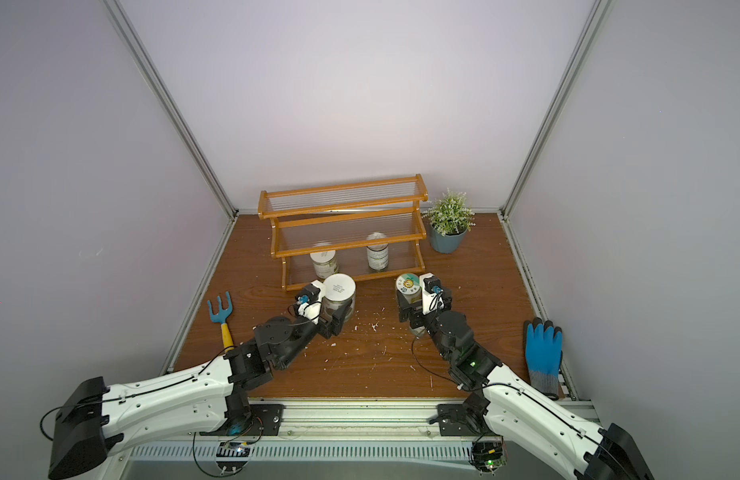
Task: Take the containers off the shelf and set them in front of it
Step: Place the container at the center of the board.
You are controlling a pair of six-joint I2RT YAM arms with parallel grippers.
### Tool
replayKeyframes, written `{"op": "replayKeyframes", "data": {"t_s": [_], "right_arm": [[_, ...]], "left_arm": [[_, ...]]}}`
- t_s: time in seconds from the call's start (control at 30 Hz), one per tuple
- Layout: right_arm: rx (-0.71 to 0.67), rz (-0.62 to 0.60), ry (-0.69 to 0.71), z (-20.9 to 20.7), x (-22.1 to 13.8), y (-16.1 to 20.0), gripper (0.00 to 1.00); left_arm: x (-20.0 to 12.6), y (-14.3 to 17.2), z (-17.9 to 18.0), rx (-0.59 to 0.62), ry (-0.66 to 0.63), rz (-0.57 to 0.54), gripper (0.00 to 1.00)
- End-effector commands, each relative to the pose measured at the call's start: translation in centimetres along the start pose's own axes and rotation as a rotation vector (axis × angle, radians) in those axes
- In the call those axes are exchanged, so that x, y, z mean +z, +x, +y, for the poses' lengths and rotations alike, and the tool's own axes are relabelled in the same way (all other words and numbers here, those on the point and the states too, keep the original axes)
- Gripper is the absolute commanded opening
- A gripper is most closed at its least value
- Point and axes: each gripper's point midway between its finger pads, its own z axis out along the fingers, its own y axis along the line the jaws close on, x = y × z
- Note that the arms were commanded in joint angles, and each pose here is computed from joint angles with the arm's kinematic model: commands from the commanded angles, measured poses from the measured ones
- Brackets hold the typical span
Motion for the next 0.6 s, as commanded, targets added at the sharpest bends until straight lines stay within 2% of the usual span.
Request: {"op": "replayKeyframes", "data": {"t_s": [0.0,0.2,0.57], "right_arm": [[0.031,-0.076,-0.016,0.5,-0.3,-3.2,0.99],[0.042,-0.094,-0.003,0.1,-0.8,-3.7,0.99],[0.055,-0.111,0.000,0.0,-1.2,-4.3,0.99]], "left_arm": [[-1.1,0.0,-0.5,-0.039,-0.002,-0.008,0.53],[-2.2,2.9,-2.2,-0.036,0.039,0.053,0.54],[-2.4,6.4,-1.9,-0.060,0.030,0.091,0.53]]}}
